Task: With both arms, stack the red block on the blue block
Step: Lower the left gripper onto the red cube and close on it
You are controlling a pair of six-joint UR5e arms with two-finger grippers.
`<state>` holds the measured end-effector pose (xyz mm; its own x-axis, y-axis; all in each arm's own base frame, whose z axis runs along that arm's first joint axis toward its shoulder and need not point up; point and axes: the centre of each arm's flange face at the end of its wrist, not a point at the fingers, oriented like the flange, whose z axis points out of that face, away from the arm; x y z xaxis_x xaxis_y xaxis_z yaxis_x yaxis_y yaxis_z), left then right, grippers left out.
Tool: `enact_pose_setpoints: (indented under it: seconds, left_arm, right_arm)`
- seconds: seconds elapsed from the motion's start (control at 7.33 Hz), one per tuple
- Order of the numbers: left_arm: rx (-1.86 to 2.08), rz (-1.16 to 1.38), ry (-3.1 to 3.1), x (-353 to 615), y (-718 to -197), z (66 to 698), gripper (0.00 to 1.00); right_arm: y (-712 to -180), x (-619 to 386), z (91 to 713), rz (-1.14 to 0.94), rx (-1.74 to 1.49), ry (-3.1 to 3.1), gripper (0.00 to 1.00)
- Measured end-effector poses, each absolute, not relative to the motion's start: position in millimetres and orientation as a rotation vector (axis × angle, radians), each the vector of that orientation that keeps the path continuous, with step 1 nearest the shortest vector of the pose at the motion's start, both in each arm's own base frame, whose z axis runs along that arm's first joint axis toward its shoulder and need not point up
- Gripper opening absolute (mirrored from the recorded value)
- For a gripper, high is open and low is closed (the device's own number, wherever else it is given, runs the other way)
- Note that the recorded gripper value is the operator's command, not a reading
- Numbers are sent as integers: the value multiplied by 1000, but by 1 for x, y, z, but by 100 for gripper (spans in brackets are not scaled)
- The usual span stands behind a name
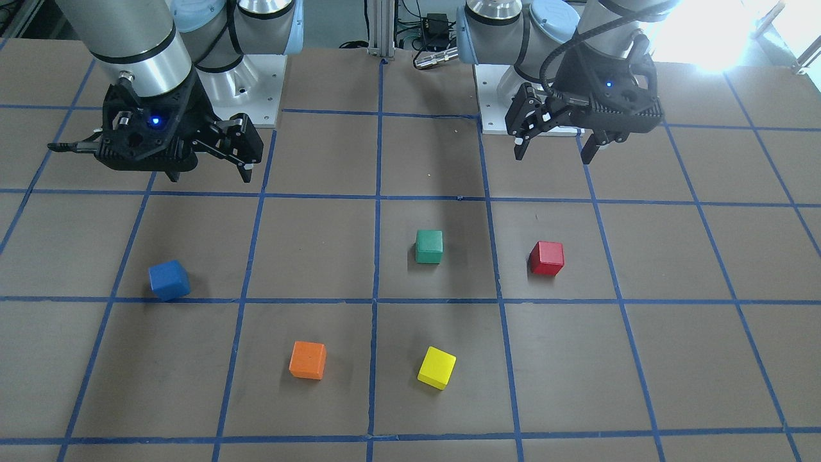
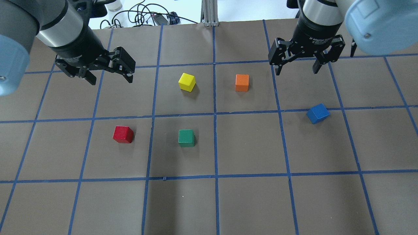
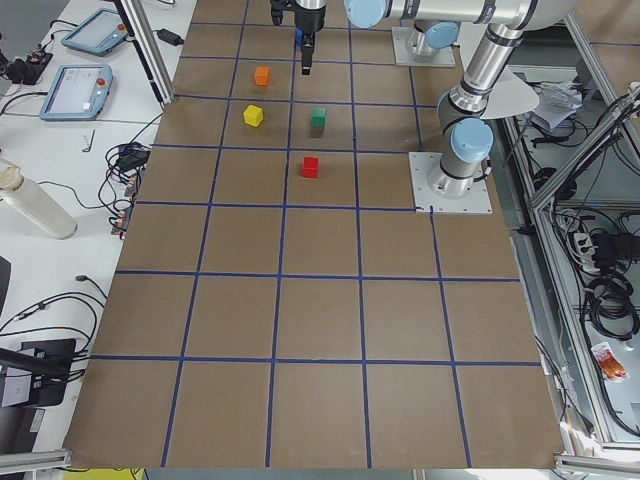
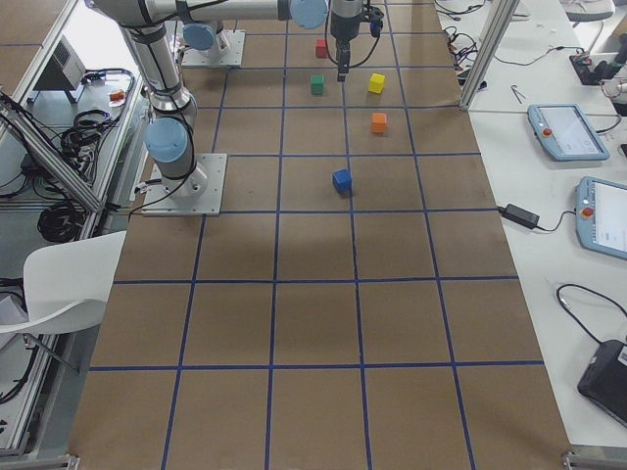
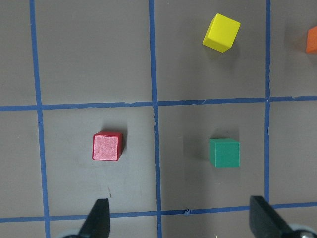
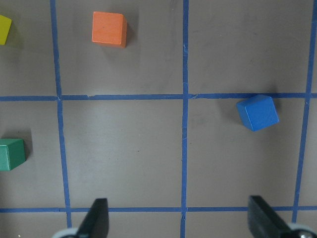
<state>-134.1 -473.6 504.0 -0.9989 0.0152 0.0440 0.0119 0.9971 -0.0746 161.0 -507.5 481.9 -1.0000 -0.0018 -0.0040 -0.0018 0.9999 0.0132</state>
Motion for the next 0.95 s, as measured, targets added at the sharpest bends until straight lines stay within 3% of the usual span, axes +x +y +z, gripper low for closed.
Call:
enact_pose_setpoints:
  seconds: [0.55,0.95]
  left_arm:
    - [-86,69,-3099,-128,-478,488,100]
    - [-193,9,-3121,-69,-492,394,100]
  right_arm:
    - [-506,163,482,32,11,3137,100]
    - [-507,163,480,38,10,3138,100]
